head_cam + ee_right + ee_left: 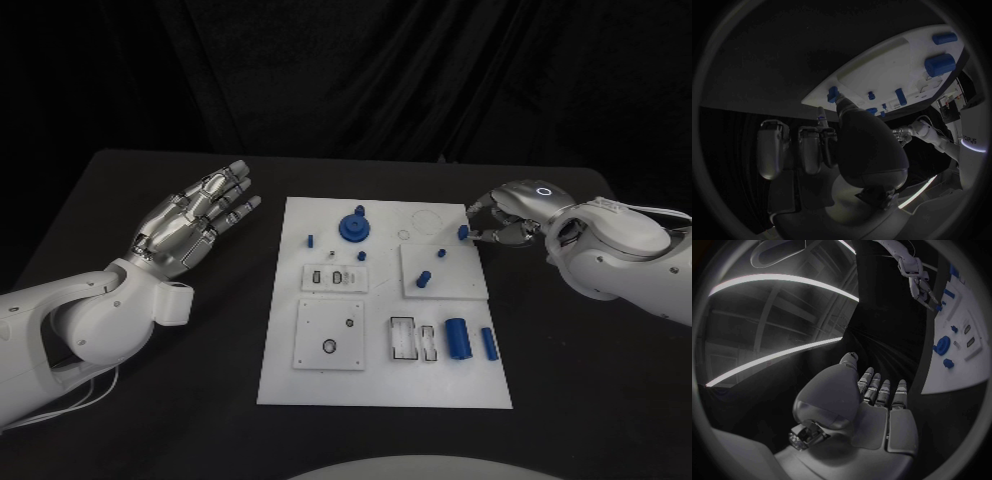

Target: Assemble the parts on the task board

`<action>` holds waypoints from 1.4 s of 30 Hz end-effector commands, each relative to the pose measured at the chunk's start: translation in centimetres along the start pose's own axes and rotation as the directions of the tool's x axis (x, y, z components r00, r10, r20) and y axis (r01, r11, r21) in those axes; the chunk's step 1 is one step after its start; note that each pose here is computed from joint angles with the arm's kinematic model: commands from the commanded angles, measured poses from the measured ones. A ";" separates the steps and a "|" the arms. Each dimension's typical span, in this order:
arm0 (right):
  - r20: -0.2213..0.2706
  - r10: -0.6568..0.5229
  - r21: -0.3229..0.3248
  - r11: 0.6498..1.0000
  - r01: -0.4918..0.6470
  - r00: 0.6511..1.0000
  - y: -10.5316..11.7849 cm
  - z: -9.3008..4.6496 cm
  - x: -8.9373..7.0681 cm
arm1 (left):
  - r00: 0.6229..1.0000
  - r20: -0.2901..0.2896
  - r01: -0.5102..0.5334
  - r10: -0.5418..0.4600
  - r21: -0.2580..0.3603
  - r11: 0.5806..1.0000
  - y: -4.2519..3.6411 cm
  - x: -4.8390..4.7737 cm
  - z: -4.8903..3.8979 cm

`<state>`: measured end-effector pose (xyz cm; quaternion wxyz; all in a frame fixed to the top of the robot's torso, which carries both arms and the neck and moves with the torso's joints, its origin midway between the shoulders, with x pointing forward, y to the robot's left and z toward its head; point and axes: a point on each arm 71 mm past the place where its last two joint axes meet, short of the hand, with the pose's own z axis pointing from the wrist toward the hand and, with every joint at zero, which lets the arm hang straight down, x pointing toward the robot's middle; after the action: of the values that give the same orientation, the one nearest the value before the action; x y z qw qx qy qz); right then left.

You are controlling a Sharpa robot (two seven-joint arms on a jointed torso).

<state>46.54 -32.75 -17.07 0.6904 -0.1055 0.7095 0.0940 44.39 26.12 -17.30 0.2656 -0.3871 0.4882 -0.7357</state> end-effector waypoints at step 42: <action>-0.006 -0.006 -0.029 1.000 0.006 1.000 0.8 1.0 1.2 | 1.000 -0.014 0.015 -0.015 0.004 1.000 0.03 -0.05 0.06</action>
<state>47.29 -31.73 -18.30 0.6824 -0.1149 0.7150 0.0991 44.52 26.28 -17.40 0.2645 -0.3873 0.4891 -0.7354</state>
